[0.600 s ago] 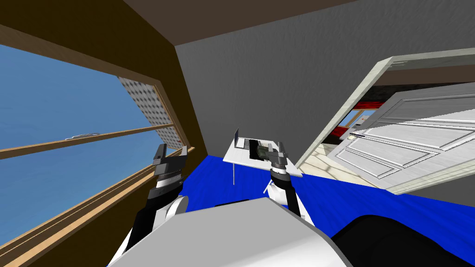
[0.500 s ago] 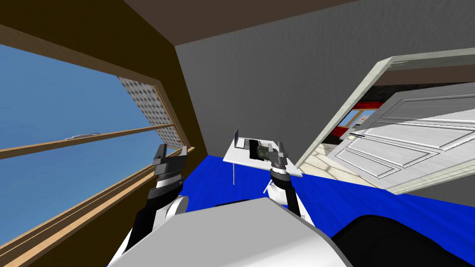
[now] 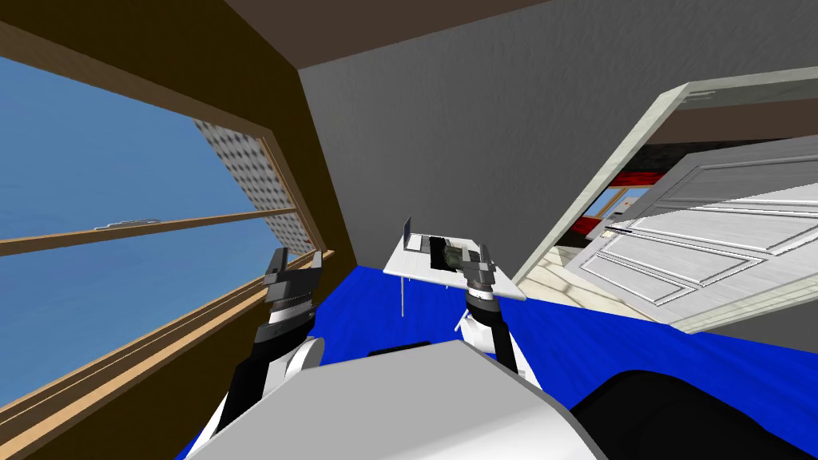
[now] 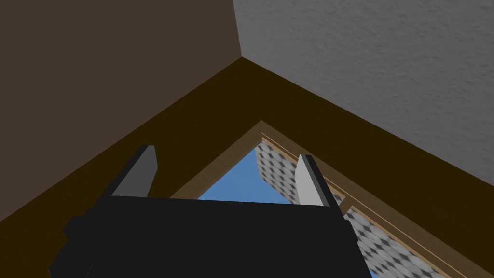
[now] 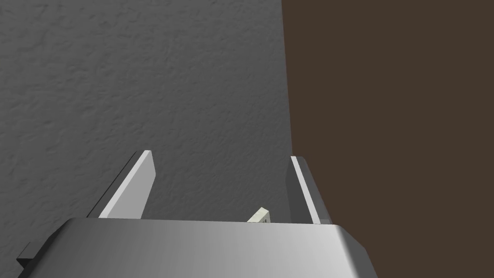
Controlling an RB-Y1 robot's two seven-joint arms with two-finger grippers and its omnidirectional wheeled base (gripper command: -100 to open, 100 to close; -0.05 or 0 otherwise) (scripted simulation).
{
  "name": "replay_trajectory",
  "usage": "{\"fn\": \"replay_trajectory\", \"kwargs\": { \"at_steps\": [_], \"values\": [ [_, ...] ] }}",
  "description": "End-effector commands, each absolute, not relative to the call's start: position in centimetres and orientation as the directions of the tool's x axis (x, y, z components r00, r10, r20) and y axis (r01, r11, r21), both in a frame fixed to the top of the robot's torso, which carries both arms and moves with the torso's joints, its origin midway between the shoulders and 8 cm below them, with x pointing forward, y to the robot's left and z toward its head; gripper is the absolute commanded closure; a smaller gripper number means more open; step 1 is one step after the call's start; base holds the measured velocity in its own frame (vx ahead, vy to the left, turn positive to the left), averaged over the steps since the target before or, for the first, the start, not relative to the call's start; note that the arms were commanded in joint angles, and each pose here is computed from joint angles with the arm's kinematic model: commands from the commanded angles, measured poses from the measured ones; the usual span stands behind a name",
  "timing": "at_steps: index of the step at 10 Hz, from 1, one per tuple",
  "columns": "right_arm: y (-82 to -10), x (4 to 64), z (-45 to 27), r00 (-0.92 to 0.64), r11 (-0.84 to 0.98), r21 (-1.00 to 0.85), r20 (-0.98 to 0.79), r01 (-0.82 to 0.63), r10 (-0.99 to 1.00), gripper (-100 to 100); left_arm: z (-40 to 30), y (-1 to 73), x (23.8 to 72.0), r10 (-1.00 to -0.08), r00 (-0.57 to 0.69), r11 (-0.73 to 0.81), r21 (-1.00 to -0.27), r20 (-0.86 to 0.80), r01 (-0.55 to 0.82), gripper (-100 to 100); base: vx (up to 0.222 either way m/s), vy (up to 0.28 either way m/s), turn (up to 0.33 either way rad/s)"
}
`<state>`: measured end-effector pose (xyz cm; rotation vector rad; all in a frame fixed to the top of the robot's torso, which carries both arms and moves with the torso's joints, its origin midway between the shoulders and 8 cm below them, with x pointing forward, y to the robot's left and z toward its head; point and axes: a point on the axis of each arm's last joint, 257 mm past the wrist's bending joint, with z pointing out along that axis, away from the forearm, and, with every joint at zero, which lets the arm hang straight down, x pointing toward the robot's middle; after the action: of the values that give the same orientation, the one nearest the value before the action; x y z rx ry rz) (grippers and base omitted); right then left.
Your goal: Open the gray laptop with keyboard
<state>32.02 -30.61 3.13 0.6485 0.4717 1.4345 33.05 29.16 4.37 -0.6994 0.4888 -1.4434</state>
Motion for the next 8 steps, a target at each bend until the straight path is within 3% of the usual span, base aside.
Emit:
{"fn": "replay_trajectory", "kwargs": {
  "at_steps": [1, 3, 4, 8],
  "values": [
    [-30.6, 32.0, 3.1, 0.094, 0.016, 0.662, 0.083, -0.749, 0.992, 0, 4.4, 29.2, 33.0, -0.99, 0.087, -0.012, -0.692, 0.107, 0.722, 0, 0.0, 0.0, 0.0],
    [-30.6, 32.0, 3.1, 0.094, 0.016, 0.662, 0.083, -0.749, 0.992, 0, 4.4, 29.2, 33.0, -0.99, 0.087, -0.012, -0.692, 0.107, 0.722, 0, 0.0, 0.0, 0.0],
    [-30.3, 32.3, 2.9, 0.094, 0.045, 0.674, 0.036, -0.737, 0.995, -100, 4.4, 29.2, 33.0, -0.99, 0.087, -0.012, -0.692, 0.107, 0.722, 0, 0.028, 0.026, -0.009],
    [-29.4, 33.3, 1.4, 0.119, 0.197, 0.704, -0.159, -0.682, 0.98, -100, 4.3, 29.2, 33.1, -0.99, 0.087, -0.012, -0.693, 0.107, 0.721, 0, 0.059, 0.11, -0.018]
  ]
}}
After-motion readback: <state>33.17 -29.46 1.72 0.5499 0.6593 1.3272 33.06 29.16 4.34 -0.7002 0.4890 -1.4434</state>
